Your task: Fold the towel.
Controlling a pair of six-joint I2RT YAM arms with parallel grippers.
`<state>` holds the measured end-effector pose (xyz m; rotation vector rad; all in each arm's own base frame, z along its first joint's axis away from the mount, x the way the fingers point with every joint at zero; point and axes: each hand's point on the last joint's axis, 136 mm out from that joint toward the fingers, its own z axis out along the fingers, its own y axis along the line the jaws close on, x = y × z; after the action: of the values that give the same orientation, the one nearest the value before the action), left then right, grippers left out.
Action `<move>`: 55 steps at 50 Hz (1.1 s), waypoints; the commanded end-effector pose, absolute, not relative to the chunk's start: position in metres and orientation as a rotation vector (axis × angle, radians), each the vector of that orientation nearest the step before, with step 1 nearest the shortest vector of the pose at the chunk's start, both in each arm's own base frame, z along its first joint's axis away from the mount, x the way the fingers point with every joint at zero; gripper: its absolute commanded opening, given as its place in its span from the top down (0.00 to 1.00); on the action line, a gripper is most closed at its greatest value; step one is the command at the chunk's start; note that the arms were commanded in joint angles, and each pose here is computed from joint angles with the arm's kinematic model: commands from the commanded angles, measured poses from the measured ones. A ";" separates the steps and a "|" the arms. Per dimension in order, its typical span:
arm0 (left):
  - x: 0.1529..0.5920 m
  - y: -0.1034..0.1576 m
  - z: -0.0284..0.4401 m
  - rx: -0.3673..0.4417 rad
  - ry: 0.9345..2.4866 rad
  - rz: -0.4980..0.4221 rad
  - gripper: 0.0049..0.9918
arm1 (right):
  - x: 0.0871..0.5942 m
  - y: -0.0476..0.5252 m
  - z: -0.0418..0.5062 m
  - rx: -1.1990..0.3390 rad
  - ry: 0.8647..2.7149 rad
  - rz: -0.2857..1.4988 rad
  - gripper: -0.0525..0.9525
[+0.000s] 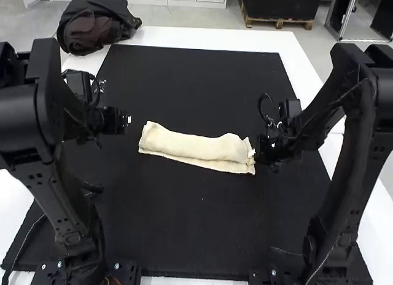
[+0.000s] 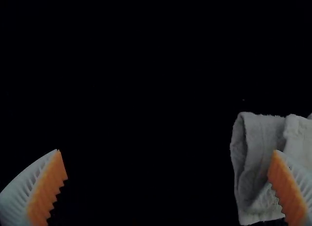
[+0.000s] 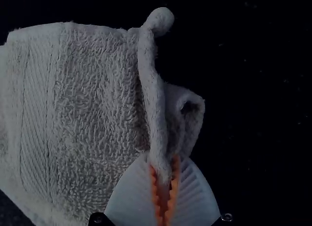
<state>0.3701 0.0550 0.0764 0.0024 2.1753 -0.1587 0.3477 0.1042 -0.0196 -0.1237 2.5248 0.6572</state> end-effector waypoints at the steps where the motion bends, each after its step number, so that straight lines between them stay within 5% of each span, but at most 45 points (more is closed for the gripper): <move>1: 0.376 0.056 0.096 0.013 2.124 -0.157 0.02 | 0.333 0.127 -0.016 -0.204 2.536 0.797 0.97; 29: 0.367 0.053 0.088 0.005 2.145 -0.164 0.02 | 0.352 0.131 0.072 -0.244 2.389 0.789 0.97; 55: 0.358 0.054 0.079 -0.008 2.160 -0.140 0.02 | 0.335 0.242 0.114 -0.536 2.281 0.998 0.97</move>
<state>0.3587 0.0522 0.0705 -0.0067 2.1873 -0.1595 0.3358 0.2098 0.0919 -0.4788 2.3398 0.9145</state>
